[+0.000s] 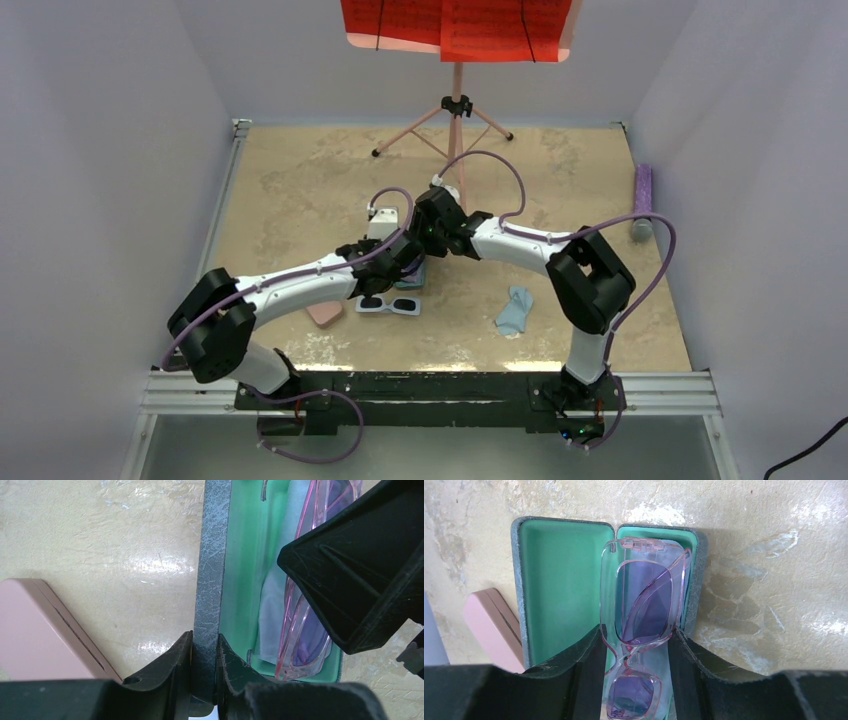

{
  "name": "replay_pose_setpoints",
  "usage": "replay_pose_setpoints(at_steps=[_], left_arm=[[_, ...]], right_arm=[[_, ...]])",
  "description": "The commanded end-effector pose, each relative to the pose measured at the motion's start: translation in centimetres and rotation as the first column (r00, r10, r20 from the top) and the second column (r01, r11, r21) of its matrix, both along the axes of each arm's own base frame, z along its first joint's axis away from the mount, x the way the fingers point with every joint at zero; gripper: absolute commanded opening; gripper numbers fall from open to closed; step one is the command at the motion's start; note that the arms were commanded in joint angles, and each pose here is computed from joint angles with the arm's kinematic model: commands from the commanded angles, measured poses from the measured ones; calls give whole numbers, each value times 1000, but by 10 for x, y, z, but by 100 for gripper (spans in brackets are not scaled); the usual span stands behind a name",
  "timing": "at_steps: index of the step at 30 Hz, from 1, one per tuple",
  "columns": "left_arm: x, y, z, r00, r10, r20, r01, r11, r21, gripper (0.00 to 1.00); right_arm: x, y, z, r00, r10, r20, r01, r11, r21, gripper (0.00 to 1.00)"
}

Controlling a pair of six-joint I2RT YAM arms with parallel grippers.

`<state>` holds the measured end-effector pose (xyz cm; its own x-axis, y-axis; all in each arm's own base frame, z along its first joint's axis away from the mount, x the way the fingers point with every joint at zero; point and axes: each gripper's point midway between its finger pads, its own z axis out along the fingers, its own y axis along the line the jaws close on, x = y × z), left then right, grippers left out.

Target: Organize the sunglasses

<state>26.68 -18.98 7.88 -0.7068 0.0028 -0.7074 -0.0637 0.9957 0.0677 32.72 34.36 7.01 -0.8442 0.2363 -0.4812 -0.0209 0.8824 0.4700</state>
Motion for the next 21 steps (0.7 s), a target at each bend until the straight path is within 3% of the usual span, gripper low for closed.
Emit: replay_pose_setpoints(at_steps=[1, 8, 21], left_arm=[[16, -14, 23, 996, 29, 81, -24, 998, -57, 0], [20, -13, 27, 994, 29, 101, -24, 999, -46, 0], [25, -11, 32, 992, 38, 123, -36, 999, -21, 0]], right_arm=[[10, -2, 9, 999, -23, 41, 24, 999, -41, 17], [7, 0, 9, 999, -21, 32, 22, 998, -55, 29], [3, -5, 63, 993, -20, 112, 20, 1000, 3, 54]])
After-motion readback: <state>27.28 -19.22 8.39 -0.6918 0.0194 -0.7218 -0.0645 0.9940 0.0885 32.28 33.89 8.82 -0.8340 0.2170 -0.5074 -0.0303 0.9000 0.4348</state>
